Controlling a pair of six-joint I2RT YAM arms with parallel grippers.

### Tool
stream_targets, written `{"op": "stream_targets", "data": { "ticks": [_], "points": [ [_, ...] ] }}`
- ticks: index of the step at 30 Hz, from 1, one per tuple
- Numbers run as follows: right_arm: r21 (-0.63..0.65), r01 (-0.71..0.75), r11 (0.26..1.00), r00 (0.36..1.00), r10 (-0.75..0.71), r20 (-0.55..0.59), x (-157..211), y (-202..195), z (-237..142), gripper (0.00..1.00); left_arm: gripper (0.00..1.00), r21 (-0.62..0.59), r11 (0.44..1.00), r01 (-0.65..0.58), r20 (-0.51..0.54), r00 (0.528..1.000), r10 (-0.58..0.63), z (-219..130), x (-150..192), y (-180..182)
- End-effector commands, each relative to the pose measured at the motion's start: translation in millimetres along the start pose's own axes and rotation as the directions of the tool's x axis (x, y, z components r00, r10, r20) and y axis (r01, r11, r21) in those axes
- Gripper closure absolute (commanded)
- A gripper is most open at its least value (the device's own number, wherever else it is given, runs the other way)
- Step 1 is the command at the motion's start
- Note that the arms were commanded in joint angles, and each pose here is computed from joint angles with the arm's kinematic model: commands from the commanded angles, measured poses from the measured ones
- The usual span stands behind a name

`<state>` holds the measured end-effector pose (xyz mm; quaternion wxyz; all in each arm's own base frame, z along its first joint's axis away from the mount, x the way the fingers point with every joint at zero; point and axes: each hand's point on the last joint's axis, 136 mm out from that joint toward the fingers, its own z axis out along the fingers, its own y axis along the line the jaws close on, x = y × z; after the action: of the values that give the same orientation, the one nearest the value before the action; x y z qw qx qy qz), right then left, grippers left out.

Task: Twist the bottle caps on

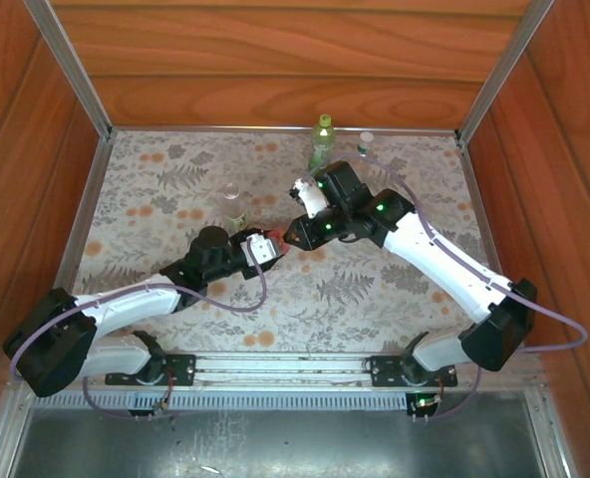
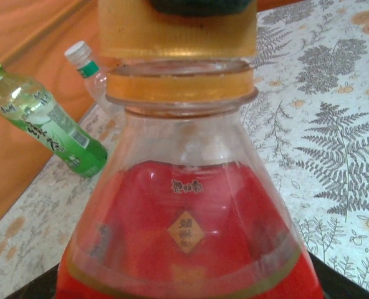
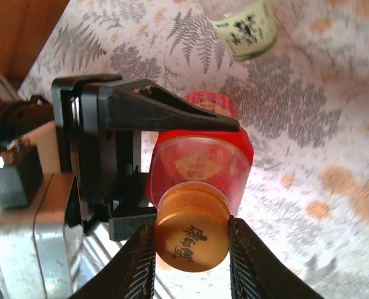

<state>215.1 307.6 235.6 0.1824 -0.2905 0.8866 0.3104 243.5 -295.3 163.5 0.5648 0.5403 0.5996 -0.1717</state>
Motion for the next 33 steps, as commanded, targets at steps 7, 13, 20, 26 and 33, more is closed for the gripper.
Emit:
{"op": "stream_targets", "data": {
  "ticks": [7, 13, 20, 26, 33],
  "points": [
    [-0.018, 0.184, 0.983, 0.983, -0.184, 0.004, 17, 6, -13, 0.51, 0.45, -0.006, 0.999, -0.045, 0.122, 0.991, 0.046, -7, -34, 3],
    [-0.002, 0.600, 0.800, 0.784, -0.587, 0.202, 11, 22, -36, 0.44, 0.45, 0.025, 0.998, -0.059, 0.124, 0.991, 0.056, -11, -27, -8],
    [0.022, 0.874, 0.485, 0.482, -0.873, 0.081, 10, 23, -46, 0.41, 0.44, 0.046, 0.997, -0.070, 0.136, 0.989, 0.063, -14, -27, -13],
    [-0.056, 0.958, 0.280, 0.285, -0.950, 0.128, 11, 39, -44, 0.41, 0.44, 0.051, 0.996, -0.069, 0.140, 0.988, 0.061, -14, -28, -14],
    [-0.138, 0.958, 0.252, 0.264, -0.962, 0.076, 20, 31, -32, 0.48, 0.44, 0.054, 0.996, -0.067, 0.145, 0.988, 0.058, -14, -30, -14]
  ]
}}
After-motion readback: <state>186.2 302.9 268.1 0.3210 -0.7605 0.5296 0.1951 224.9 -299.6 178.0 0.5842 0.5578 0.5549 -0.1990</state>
